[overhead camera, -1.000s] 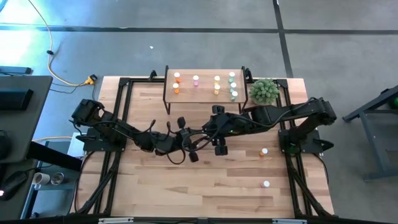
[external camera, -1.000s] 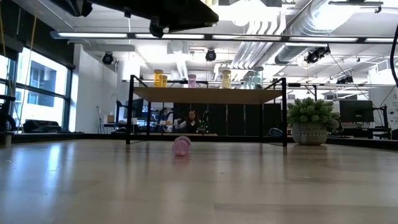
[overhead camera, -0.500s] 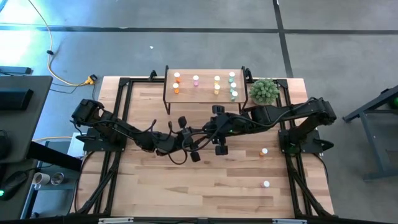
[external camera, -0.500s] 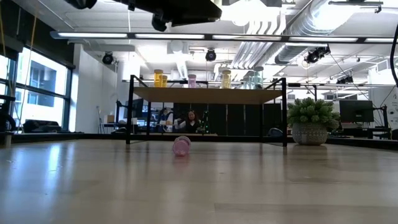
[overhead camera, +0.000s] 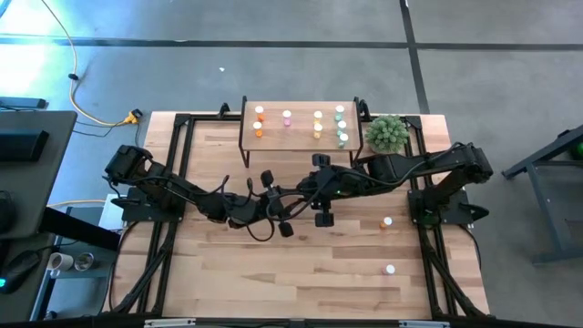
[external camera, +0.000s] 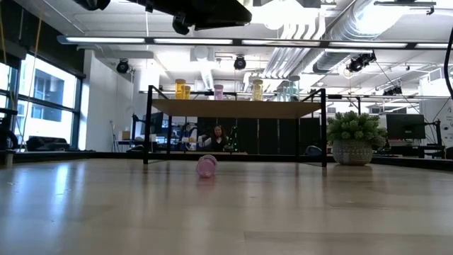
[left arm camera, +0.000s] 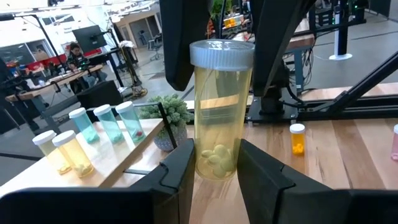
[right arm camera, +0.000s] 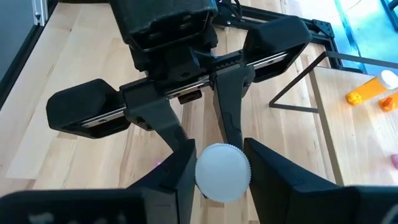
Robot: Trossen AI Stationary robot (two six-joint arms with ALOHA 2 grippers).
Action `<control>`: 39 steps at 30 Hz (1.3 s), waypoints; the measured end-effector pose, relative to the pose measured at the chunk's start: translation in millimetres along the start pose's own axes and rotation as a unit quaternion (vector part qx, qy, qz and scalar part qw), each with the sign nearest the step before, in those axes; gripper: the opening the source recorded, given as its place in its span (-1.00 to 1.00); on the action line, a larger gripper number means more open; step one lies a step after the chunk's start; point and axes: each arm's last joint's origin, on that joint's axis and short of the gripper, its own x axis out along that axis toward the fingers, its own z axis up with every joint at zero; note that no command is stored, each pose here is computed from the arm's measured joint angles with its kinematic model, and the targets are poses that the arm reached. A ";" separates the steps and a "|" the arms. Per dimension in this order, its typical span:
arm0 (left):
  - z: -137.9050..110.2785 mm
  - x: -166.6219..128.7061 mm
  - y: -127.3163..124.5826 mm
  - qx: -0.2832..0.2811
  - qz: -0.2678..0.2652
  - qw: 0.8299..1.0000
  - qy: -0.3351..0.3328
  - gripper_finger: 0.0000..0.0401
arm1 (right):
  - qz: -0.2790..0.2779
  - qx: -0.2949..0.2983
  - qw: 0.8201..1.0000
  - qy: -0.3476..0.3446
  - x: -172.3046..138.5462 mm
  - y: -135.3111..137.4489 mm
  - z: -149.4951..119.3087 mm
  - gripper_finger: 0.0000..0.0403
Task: Pick and place medicine bottles onto shelf by color
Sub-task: Put the yellow pill bottle on the shelf aligned with the other yellow pill bottles
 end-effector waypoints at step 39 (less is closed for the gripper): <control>29.4 -16.8 27.1 0.034 0.106 0.994 0.002 0.06 | -0.183 0.065 0.980 -0.043 -72.7 -57.7 -6.6 -0.44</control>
